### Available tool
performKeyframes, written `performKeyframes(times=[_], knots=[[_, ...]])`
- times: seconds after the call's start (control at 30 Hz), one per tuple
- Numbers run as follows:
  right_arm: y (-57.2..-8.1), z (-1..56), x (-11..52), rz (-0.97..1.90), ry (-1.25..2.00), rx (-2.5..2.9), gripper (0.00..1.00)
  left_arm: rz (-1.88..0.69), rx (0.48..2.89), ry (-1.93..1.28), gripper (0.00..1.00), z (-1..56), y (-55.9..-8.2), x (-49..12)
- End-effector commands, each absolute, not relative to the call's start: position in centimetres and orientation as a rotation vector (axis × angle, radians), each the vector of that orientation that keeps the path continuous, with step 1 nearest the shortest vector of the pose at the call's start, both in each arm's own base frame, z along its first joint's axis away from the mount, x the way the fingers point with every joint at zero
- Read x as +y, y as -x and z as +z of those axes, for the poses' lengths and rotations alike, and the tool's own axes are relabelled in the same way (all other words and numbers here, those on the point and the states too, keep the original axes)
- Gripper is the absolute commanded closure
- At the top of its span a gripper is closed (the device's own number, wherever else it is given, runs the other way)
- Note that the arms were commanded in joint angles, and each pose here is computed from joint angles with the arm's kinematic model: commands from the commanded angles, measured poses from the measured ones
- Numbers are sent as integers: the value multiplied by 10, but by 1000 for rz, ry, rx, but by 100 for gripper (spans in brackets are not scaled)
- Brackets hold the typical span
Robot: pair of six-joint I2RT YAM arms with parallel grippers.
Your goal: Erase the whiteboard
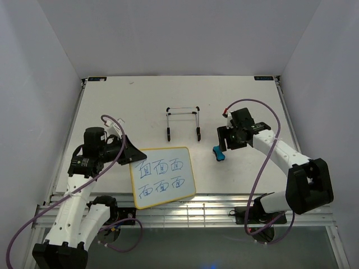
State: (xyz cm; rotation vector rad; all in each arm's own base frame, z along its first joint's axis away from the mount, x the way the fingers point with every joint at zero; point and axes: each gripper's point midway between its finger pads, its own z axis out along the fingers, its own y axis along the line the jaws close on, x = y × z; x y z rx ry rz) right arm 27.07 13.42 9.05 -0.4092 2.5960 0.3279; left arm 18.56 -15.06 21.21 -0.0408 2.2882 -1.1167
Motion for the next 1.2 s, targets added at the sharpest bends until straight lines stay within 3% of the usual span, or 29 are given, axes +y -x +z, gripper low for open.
performKeyframes(times=[0.0, 0.5, 0.73, 1.1, 1.17], knots=[[-288, 88, 141, 306, 453, 2548, 31, -1212, 2338, 80, 100, 198, -178, -158], [-294, 37, 159, 225, 510, 2631, 41, -1067, 2486, 254, 100, 146, -194, -144], [-295, 33, 161, 198, 507, 2630, 64, -999, 2487, 243, 100, 142, -201, -138], [-292, 26, 156, 165, 498, 2644, 65, -1004, 2479, 173, 100, 147, -208, -140], [-291, 28, 156, 165, 491, 2644, 73, -1022, 2462, 157, 100, 149, -209, -142]])
